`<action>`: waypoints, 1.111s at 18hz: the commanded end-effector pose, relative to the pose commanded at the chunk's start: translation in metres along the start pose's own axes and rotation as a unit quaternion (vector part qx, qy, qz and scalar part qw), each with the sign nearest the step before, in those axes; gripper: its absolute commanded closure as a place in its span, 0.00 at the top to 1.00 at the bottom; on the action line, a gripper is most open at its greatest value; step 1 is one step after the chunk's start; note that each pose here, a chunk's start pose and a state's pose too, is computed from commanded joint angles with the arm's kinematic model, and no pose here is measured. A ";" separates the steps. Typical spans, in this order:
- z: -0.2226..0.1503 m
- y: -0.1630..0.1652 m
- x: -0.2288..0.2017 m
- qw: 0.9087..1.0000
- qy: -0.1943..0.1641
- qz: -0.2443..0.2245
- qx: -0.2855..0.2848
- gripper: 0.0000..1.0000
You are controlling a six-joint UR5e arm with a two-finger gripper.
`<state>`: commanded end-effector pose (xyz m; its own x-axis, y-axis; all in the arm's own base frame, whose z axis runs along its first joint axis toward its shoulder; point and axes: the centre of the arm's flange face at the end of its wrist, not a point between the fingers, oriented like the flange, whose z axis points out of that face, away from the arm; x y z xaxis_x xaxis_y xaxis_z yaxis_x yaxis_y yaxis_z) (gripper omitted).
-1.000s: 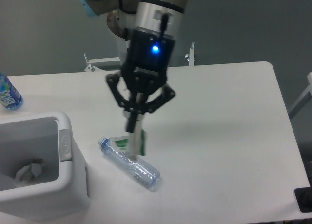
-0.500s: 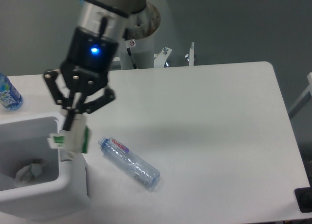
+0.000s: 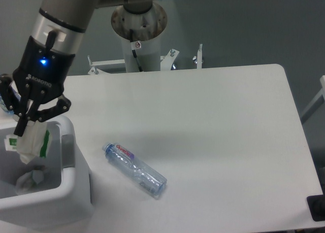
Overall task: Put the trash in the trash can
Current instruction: 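Open the gripper to drop the wrapper into the bin, then lower the open gripper onto the clear water bottle's body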
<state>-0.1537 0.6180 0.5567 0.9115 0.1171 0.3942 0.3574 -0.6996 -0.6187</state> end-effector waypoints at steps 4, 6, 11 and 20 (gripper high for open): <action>-0.003 0.000 0.000 1.000 -0.002 -0.001 0.001 1.00; -0.003 0.003 -0.011 1.000 -0.007 -0.008 -0.001 1.00; -0.031 -0.007 -0.074 0.995 -0.044 -0.090 0.023 1.00; 0.005 0.021 -0.195 0.933 -0.260 -0.249 -0.011 1.00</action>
<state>-0.3233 0.5840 0.4636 0.6113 0.7533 0.2425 0.7638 -0.4815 -0.4298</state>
